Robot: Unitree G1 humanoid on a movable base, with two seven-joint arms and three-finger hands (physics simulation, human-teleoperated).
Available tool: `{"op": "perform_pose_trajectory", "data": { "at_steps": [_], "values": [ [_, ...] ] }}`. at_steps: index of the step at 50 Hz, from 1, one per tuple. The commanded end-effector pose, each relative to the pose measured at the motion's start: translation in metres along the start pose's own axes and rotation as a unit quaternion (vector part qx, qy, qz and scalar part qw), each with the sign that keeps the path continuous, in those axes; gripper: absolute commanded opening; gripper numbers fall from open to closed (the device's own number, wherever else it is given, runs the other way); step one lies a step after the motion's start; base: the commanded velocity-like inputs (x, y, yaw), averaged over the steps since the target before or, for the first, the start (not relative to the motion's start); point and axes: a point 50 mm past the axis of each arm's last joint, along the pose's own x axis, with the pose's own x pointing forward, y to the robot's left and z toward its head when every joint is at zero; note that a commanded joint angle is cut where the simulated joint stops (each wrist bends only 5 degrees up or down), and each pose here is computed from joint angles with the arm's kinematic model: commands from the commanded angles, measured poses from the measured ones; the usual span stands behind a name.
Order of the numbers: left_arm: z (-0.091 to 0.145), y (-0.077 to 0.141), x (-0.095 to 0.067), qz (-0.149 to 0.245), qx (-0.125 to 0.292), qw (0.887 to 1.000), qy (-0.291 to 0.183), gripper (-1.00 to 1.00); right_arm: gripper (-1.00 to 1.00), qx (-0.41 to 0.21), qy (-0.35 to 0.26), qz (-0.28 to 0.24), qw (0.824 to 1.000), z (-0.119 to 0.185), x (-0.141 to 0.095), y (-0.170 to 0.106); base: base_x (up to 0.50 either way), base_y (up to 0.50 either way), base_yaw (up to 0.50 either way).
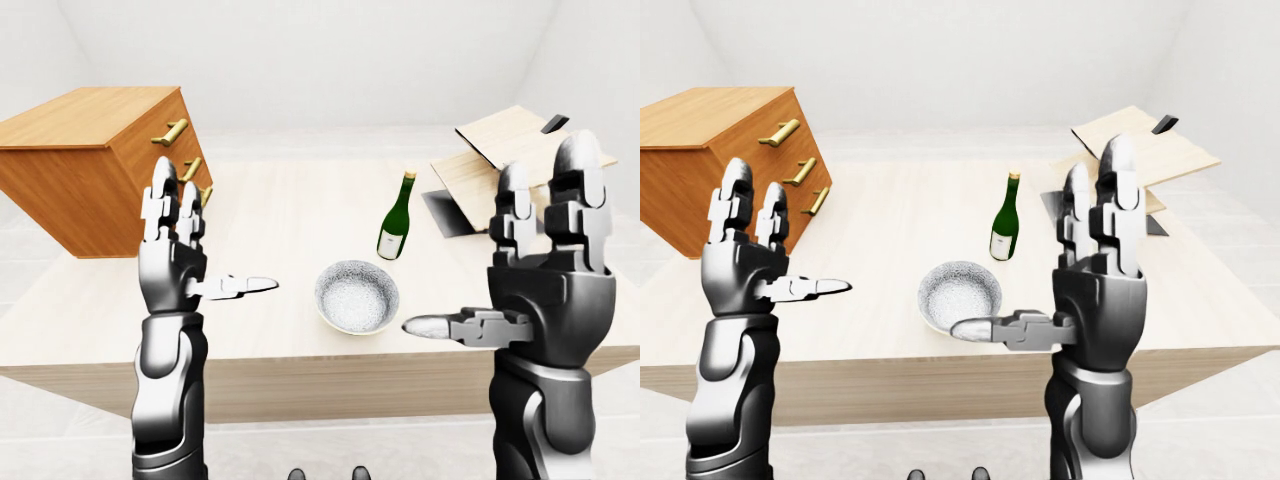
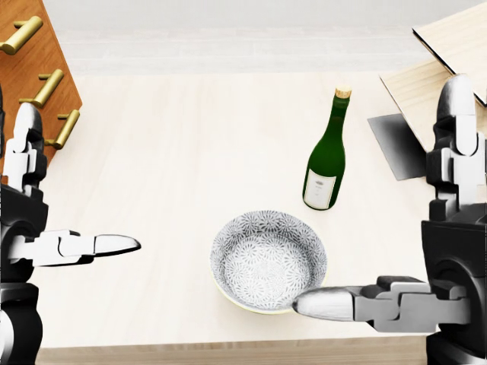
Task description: Put the wine bottle on the wine rack.
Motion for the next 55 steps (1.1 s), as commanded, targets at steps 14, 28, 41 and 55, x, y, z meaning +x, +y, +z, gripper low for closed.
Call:
{"op": "perform_pose_trajectory", "data": {
  "at_steps": [14, 28, 41, 55],
  "values": [
    [0.027, 0.000, 0.002, -0.008, 0.023, 0.998, -0.058, 1.00, 1.00, 0.094, -0.095, -0.028, 0.991, 0.057, 0.015, -0.020, 0.00, 0.00, 0.00],
    [0.054, -0.001, 0.002, -0.011, 0.029, 0.992, -0.119, 1.00, 1.00, 0.089, -0.061, -0.011, 0.994, 0.050, 0.010, -0.014, 0.00, -0.24, 0.00],
    [0.065, -0.001, 0.001, -0.009, 0.027, 0.989, -0.144, 1.00, 1.00, 0.087, -0.052, -0.012, 0.995, 0.048, 0.008, -0.014, 0.00, -0.50, 0.00],
    [0.070, 0.000, 0.001, -0.008, 0.024, 0.988, -0.154, 1.00, 1.00, 0.093, -0.044, -0.016, 0.995, 0.046, 0.007, -0.015, 0.00, -0.50, 0.00]
  ]
}}
